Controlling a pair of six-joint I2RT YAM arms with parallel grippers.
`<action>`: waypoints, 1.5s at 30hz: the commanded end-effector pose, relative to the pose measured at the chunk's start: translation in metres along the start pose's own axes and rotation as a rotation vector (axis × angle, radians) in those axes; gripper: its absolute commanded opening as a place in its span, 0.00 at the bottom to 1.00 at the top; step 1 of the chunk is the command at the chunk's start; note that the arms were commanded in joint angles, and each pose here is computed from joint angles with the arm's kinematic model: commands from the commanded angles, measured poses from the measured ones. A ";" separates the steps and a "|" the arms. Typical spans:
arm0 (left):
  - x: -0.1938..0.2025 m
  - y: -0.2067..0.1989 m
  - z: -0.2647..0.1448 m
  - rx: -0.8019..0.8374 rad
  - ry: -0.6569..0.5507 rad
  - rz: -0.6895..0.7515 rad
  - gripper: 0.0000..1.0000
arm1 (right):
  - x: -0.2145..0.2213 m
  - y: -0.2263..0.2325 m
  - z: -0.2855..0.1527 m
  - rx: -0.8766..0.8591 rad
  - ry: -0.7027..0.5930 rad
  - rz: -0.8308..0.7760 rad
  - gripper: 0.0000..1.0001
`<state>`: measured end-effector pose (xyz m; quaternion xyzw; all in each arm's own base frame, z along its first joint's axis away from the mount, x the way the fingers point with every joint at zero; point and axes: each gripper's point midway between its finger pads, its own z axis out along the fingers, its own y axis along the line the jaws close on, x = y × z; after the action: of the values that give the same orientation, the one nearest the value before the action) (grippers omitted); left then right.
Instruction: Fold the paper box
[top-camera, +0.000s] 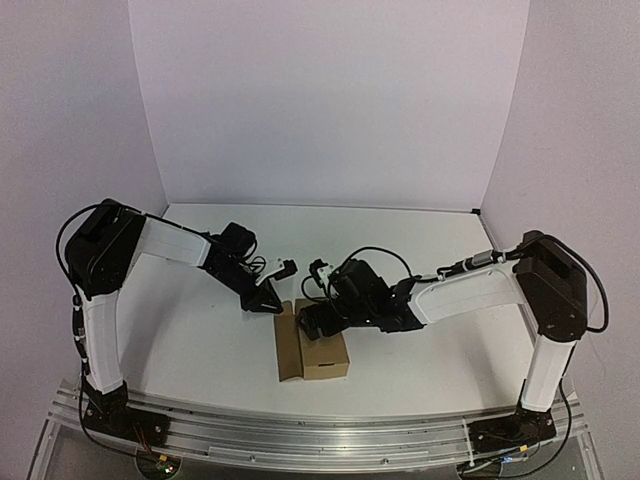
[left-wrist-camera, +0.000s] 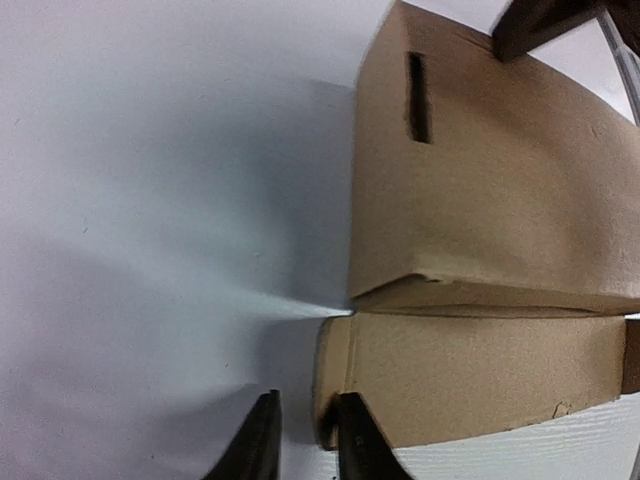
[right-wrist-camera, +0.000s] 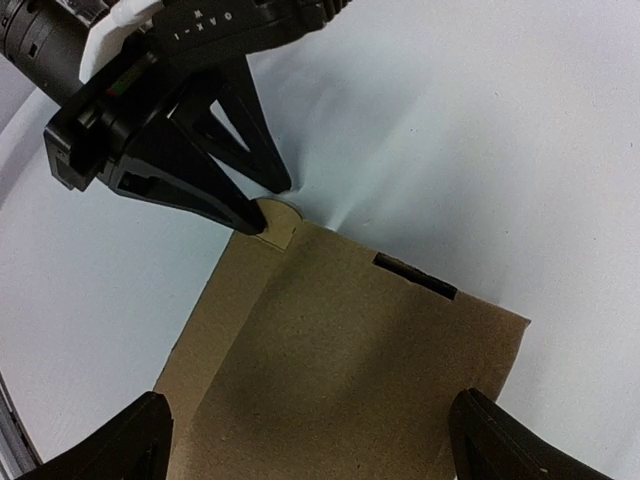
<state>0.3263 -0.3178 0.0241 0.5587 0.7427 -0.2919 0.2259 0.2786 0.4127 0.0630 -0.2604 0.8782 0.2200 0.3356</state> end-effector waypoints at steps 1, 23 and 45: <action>-0.015 -0.015 -0.002 0.041 -0.034 0.082 0.07 | 0.067 -0.011 0.014 0.003 0.214 0.008 0.97; 0.007 -0.101 -0.038 0.256 0.060 -0.127 0.35 | 0.058 0.027 0.015 -0.238 0.233 -0.529 0.95; -0.008 -0.090 -0.098 0.221 -0.121 0.502 0.71 | 0.057 0.088 0.035 -0.442 0.214 -1.214 0.97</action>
<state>0.2398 -0.2691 0.1220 0.6655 0.6047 -0.3696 0.2341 0.2162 0.5059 0.0451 -0.7735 0.5276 0.1552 0.3151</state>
